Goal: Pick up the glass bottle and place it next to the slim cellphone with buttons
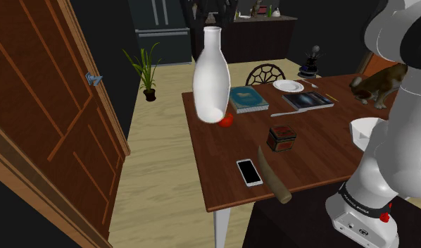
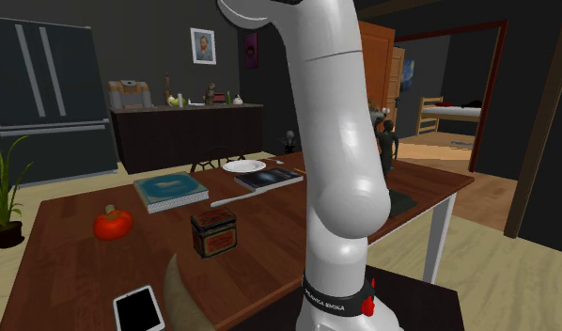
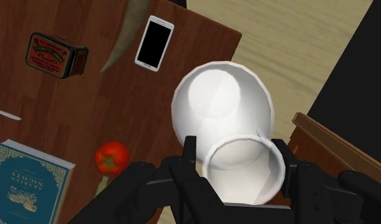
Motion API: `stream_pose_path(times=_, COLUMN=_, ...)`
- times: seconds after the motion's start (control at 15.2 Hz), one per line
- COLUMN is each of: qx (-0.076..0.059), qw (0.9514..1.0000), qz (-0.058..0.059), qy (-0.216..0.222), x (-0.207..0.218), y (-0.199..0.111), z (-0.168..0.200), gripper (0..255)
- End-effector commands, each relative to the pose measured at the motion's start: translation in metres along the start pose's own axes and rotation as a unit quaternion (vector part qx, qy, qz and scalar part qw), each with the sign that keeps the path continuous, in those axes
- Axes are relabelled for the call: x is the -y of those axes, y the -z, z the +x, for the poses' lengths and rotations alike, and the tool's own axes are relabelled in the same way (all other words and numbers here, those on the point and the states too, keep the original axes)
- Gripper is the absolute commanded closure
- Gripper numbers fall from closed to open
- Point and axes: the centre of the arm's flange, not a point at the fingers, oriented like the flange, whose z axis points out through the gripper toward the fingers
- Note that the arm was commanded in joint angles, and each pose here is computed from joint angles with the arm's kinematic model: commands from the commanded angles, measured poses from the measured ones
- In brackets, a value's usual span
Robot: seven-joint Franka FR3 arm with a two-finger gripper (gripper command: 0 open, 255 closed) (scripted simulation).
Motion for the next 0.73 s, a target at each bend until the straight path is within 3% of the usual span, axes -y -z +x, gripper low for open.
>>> stream_pose_path(times=0.0, qx=0.000, qw=1.0000, qz=0.001, qy=-0.002, x=0.019, y=-0.008, z=0.001, gripper=255)
stream_pose_path(times=0.66, qx=0.000, qw=1.0000, qz=0.001, qy=-0.002, x=0.018, y=-0.061, z=0.002, gripper=255)
